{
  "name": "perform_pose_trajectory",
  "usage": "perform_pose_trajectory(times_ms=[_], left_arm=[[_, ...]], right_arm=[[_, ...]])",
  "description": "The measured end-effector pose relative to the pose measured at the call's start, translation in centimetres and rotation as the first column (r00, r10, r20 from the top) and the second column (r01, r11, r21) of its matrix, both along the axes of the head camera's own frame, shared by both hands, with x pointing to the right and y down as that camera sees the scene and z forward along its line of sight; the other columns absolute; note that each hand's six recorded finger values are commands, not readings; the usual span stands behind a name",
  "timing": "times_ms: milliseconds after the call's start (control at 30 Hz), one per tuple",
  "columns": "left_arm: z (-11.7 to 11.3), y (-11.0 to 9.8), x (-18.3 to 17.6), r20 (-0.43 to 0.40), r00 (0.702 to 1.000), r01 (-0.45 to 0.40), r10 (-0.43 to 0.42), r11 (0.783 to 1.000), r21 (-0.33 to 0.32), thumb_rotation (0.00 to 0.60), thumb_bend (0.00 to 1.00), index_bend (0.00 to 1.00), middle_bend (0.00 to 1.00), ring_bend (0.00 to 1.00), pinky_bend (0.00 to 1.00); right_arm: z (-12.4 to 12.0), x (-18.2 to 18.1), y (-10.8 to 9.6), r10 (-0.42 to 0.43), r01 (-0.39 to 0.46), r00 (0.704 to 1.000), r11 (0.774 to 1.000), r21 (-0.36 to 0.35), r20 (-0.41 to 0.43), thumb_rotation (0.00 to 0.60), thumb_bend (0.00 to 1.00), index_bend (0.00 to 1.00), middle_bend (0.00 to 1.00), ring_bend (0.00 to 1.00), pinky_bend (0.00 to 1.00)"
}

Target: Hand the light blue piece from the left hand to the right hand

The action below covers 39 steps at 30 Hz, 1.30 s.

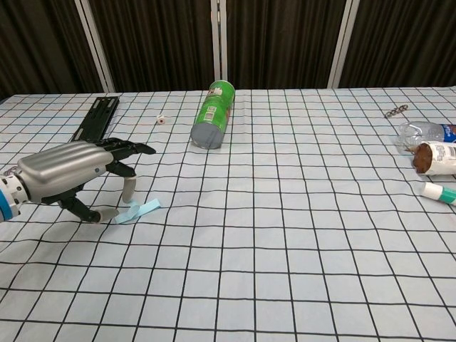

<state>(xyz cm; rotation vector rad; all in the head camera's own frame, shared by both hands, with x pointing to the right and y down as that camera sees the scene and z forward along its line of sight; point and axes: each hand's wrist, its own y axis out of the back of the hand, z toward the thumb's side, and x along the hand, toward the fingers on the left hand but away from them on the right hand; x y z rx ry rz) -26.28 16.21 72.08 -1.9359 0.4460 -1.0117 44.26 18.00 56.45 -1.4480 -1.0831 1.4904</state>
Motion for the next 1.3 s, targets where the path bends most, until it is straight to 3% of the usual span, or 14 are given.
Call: perform_pose_trajectory(times_ms=[333,733,1133,1300], left_arm=[[-1.0,-1.1,-0.5,-0.023,0.999,0.031,-0.03,0.999,0.041,0.6,0.36,0.52,0.0,0.0,0.0],[-0.3,-1.0,-0.5,-0.006,1.0,0.03,-0.03,0.999,0.021,0.6,0.36,0.53,0.0,0.0,0.0],[0.3,-0.6,0.4,-0.004,1.0,0.016,-0.016,1.0,0.01,0.6,0.45,0.58,0.0,0.0,0.0],[0.3,-0.8,0.5,0.002,1.0,0.02,-0.02,1.0,0.018,0.6,0.47,0.68,0.0,0.0,0.0]], right_arm=[[-0.1,0.1,0.0,0.003,-0.003,1.0,1.0,-0.001,0.003,0.6,0.0,0.0,0.0,0.0,0.0],[-0.2,0.0,0.0,0.001,-0.001,1.0,1.0,0.002,0.002,0.6,0.0,0.0,0.0,0.0,0.0],[-0.4,0.2,-0.1,0.006,-0.006,1.0,1.0,0.006,0.009,0.6,0.0,0.0,0.0,0.0,0.0],[-0.6,0.3,-0.1,0.009,-0.009,1.0,1.0,0.01,0.012,0.6,0.0,0.0,0.0,0.0,0.0]])
